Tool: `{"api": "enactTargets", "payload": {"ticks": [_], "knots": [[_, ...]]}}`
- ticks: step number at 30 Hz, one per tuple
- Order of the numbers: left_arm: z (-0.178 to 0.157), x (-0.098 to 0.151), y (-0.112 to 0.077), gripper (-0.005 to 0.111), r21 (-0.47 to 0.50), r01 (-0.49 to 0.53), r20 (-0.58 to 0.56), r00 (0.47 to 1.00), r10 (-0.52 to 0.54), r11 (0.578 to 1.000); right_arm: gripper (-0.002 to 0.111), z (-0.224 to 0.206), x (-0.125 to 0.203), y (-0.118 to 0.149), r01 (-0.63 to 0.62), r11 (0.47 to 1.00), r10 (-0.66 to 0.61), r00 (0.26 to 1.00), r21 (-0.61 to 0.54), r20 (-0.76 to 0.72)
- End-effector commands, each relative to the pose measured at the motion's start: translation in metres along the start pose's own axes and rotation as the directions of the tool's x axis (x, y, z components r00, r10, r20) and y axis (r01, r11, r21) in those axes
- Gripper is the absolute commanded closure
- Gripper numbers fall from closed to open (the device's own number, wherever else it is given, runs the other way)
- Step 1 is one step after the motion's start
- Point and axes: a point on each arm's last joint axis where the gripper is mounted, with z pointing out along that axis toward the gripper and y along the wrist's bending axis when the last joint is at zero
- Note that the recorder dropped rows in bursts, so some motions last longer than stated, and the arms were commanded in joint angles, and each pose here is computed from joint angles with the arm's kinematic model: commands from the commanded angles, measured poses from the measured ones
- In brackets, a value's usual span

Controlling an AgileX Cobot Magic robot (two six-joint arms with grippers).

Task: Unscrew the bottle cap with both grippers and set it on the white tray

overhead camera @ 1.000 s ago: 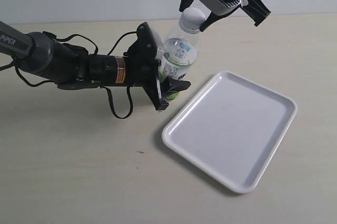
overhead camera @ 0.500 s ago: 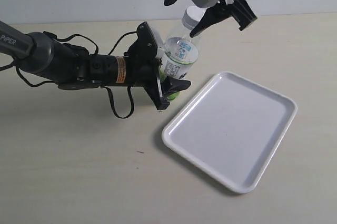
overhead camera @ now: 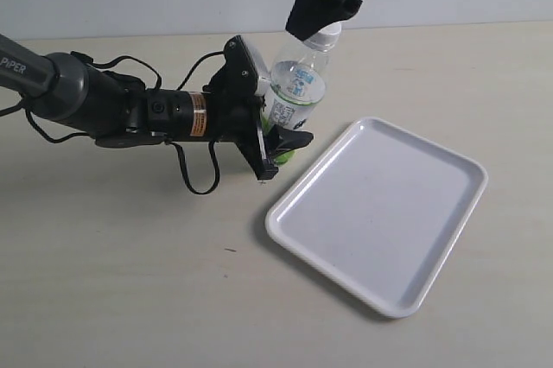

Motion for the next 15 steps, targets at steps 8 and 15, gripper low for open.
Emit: {"api": "enactTargets", "payload": {"ticks": [8, 15], "knots": [[-0.0015, 0.0011, 0.0016, 0.107, -0.012, 0.002, -0.010, 1.000, -0.002, 1.000, 0.039, -0.0071, 0.0040, -0.0092, -0.397, 0.908, 0.401, 0.916, 0.135, -0.001], [-0.0015, 0.0011, 0.0016, 0.107, -0.012, 0.002, -0.010, 1.000, -0.002, 1.000, 0.039, -0.0066, 0.0024, -0.0055, -0.446, 0.891, 0.447, 0.894, 0.091, 0.004]]}}
